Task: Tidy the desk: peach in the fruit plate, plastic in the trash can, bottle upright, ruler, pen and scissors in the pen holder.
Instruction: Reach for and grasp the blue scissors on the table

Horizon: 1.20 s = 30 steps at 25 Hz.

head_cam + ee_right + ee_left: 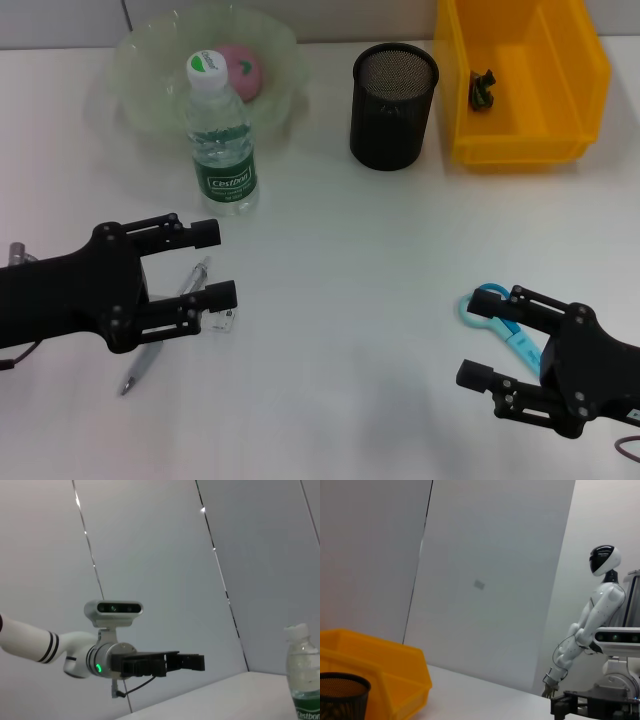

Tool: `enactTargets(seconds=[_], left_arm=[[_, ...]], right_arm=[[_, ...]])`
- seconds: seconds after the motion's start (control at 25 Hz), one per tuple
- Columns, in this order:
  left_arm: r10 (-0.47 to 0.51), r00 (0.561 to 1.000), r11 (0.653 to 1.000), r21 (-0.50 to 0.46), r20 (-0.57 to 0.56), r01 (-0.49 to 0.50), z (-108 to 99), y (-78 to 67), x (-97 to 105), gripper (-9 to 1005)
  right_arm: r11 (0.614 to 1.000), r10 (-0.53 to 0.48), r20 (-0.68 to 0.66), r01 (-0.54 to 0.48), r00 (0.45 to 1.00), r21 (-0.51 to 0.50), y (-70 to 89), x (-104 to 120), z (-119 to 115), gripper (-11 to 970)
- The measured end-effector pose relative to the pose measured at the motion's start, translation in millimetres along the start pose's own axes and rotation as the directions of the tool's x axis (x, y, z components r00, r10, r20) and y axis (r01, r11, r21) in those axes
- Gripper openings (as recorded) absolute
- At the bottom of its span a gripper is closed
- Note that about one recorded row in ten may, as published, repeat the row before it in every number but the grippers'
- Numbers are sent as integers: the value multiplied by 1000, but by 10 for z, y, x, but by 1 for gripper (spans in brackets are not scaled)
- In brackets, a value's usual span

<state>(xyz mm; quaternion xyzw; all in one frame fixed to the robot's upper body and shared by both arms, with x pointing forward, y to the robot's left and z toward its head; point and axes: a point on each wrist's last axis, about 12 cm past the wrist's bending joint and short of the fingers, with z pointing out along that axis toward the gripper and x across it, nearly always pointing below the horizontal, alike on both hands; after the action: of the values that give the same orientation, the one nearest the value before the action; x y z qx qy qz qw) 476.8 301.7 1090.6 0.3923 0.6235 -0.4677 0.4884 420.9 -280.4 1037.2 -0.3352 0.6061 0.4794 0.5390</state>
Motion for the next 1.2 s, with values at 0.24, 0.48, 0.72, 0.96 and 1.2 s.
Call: enactTargets(seconds=[0.24, 0.48, 0.72, 0.96, 1.2], left_arm=[[2, 1000, 1000, -8, -13, -2, -30, 31, -21, 692], [0, 1000, 1000, -20, -28, 0, -29, 47, -6, 692], [-3, 999, 1000, -17, -41, 2, -17, 47, 8, 691], [0, 999, 1000, -16, -42, -1, -15, 57, -2, 690], [2, 999, 1000, -16, -42, -3, -7, 59, -5, 689]], right_arm=[[1000, 8, -4, -8, 1000, 0, 3, 8, 4, 749], [1000, 22, 2, -22, 1000, -1, 6, 19, 29, 750], [988, 148, 7, -148, 989, 53, -88, -81, -89, 748], [963, 261, -123, -249, 957, 107, -264, -413, -302, 744], [942, 321, -273, -277, 907, 188, -419, -896, -353, 742]])
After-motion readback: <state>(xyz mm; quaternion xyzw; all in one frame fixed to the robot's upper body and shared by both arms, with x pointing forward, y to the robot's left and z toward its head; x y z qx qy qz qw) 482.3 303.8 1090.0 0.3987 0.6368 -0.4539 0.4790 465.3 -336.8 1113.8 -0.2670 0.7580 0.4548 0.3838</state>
